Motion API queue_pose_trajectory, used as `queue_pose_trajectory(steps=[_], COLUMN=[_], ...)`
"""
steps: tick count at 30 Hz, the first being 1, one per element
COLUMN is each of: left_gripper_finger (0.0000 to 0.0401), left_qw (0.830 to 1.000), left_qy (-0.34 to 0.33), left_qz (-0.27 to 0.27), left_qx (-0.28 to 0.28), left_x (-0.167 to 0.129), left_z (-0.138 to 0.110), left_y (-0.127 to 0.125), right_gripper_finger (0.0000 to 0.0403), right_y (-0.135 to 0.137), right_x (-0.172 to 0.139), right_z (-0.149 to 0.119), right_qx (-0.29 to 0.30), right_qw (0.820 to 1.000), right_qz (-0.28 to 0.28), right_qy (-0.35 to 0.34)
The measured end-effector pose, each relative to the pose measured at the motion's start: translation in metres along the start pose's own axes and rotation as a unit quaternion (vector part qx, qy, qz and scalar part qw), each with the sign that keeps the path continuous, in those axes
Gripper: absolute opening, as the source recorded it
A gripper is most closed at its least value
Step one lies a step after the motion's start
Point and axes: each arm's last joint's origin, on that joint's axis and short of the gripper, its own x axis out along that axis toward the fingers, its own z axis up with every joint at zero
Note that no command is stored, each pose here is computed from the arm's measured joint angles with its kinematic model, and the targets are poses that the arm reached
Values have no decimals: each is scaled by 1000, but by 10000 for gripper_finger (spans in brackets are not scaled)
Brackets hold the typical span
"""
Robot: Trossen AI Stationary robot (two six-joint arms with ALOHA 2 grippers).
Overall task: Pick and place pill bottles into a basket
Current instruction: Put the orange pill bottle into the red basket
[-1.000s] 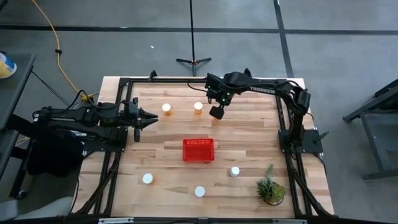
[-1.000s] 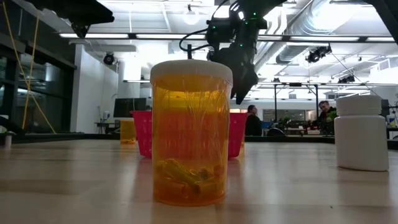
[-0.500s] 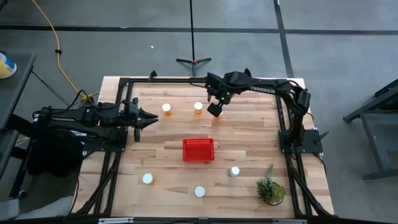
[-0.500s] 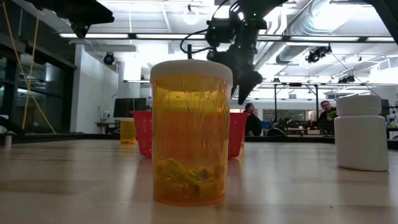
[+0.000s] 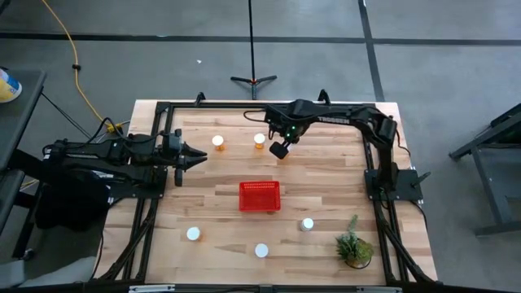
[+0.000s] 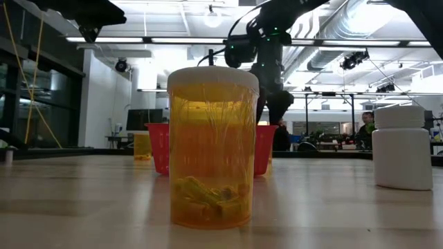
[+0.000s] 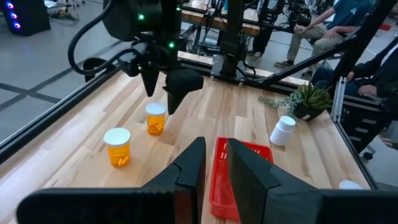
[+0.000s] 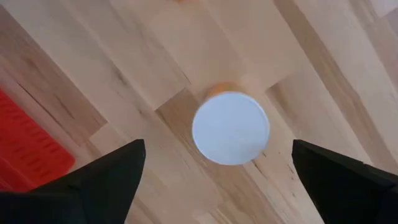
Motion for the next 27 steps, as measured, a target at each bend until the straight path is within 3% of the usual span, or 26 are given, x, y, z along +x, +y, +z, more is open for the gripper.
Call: queue_pose_trajectory(steps=[27], left_gripper_finger=[104], left_qw=[1000], left_qy=[6], left_qz=[-10], left_qx=[-1], left_x=[0], left_z=[-1], left_y=[0], right_gripper_finger=[397], right_y=[-10], right_x=[32], right_z=[12], right_qx=[11], right_qw=[1000], right_qz=[-4], right_qy=[18])
